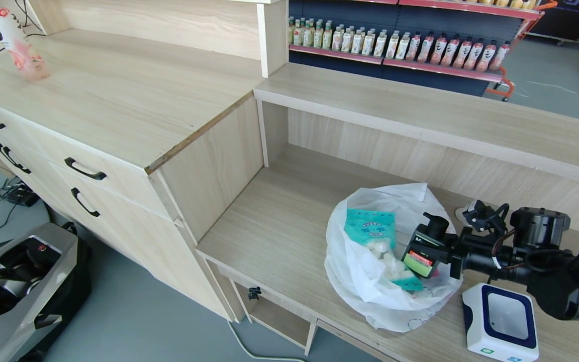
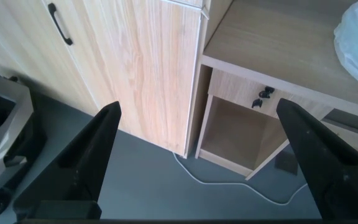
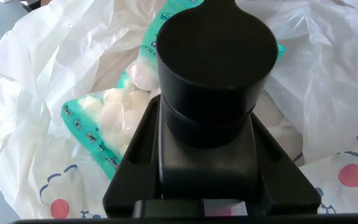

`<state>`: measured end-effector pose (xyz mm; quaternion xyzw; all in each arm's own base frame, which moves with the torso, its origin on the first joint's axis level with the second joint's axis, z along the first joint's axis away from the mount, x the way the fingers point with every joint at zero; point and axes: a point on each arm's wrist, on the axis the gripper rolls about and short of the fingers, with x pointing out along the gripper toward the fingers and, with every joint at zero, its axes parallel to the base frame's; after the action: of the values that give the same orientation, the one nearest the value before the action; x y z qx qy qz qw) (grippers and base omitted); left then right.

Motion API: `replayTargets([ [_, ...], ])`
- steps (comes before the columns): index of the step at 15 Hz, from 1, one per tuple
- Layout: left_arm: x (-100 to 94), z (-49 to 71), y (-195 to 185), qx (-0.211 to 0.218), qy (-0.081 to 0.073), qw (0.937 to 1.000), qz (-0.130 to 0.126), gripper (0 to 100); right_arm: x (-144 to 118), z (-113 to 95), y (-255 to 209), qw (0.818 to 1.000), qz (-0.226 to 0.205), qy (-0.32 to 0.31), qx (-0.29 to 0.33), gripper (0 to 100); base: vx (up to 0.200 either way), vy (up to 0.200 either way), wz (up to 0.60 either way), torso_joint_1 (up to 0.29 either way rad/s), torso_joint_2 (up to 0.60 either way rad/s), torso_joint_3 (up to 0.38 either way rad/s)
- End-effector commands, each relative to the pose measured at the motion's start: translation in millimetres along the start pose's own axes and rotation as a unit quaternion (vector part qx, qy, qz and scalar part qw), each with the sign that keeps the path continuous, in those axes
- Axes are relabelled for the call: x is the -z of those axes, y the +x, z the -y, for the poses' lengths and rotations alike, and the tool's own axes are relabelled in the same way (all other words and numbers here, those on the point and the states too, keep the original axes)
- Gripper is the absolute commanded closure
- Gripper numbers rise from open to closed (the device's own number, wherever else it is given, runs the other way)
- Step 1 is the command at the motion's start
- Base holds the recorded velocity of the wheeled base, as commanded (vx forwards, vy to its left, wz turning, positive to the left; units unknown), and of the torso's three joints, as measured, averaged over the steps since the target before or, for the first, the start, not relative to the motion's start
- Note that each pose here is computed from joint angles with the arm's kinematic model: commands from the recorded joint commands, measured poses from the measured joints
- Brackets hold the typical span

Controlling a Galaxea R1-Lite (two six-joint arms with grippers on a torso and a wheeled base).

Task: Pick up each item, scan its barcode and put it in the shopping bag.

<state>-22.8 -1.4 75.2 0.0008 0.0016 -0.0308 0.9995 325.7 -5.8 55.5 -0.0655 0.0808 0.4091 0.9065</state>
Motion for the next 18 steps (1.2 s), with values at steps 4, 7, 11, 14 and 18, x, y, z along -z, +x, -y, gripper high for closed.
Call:
replayTargets([
  [4,0.0,0.0,0,0.0,0.0,1.0,0.0,0,0,-6,8,1.0,0.002,-0.005,-0.014,100,0.0,0.0,0.0,0.0,0.0,0.0],
  [7,0.0,0.0,0,0.0,0.0,1.0,-0.001,0,-2,-9,11,1.0,0.002,-0.006,-0.021,0,0.0,0.0,0.0,0.0,0.0,0.0],
  [11,0.0,0.0,0,0.0,0.0,1.0,-0.001,0,-54,-2,1,0.998,0.034,-0.046,-0.005,0,0.0,0.0,0.0,0.0,0.0,0.0],
  [14,0.0,0.0,0,0.0,0.0,1.0,-0.001,0,-127,-4,-38,0.993,0.032,-0.081,0.085,0,0.0,0.0,0.0,0.0,0.0,0.0],
  [18,0.0,0.0,0,0.001,0.0,1.0,-0.001,0,-166,-26,-124,0.963,-0.012,-0.195,0.185,0,0.0,0.0,-0.15,0.001,0.0,0.001],
])
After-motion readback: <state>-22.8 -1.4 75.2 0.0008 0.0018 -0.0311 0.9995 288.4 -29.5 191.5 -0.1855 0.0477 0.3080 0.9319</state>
